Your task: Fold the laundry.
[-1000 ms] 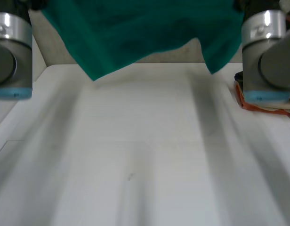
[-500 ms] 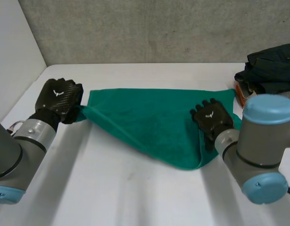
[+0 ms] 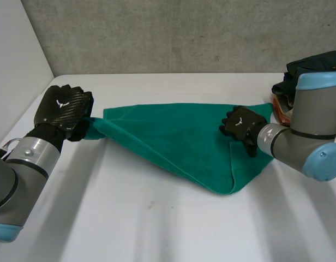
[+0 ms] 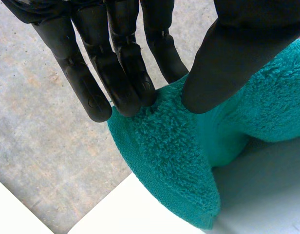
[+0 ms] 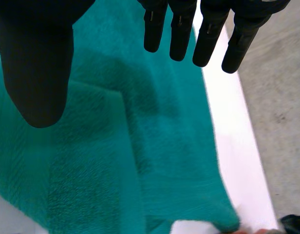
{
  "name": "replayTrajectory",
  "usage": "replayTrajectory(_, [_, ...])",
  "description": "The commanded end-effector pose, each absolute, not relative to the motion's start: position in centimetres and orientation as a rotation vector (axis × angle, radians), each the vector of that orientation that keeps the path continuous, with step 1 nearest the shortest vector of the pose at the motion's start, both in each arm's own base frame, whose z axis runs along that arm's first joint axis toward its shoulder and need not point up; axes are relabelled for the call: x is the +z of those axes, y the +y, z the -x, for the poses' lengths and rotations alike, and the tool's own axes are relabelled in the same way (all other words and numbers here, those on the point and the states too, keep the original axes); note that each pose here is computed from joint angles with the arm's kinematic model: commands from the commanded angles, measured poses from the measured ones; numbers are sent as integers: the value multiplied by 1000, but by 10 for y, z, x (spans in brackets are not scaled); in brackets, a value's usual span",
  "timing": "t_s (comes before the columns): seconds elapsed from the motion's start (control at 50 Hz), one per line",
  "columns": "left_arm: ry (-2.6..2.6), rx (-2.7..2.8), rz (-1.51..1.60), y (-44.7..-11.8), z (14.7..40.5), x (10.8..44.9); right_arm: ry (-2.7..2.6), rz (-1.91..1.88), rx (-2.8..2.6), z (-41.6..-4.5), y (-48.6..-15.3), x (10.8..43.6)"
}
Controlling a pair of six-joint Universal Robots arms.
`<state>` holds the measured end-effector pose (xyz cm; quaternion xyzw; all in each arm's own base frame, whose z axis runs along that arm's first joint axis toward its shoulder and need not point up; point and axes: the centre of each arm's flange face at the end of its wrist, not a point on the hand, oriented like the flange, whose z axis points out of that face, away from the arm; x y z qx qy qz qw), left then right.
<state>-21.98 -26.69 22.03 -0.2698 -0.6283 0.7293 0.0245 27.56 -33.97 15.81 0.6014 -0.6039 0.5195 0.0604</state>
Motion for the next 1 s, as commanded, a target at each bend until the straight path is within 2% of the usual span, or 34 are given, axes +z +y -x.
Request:
replayTrajectory(0.02, [-1942, 2257, 834, -268, 220, 220, -1874, -1823, 1534, -273, -349, 132])
replayTrajectory(0.22, [-1937, 2268, 830, -270, 219, 222, -1800, -1758, 1612, -275, -364, 123])
replayTrajectory(0.42, [-1910, 2303, 820, -273, 219, 230, -1843, -1528, 1710, -258, -373, 159])
replayTrajectory(0.54, [-1895, 2361, 785, -275, 210, 245, -1940, -1470, 1647, -232, -351, 186])
replayTrajectory(0.6, [-1908, 2368, 770, -273, 204, 246, -2083, -1509, 1491, -217, -324, 188])
replayTrajectory(0.68, [-1915, 2338, 786, -267, 205, 244, -2345, -1620, 1096, -192, -272, 189])
replayTrajectory(0.72, [-1918, 2322, 800, -264, 205, 242, -2378, -1613, 1047, -184, -263, 192])
replayTrajectory(0.82, [-1937, 2238, 848, -254, 209, 231, -2287, -1556, 1172, -181, -257, 192])
replayTrajectory(1.0, [-1954, 2197, 863, -253, 211, 223, -2284, -1286, 1469, -185, -280, 182])
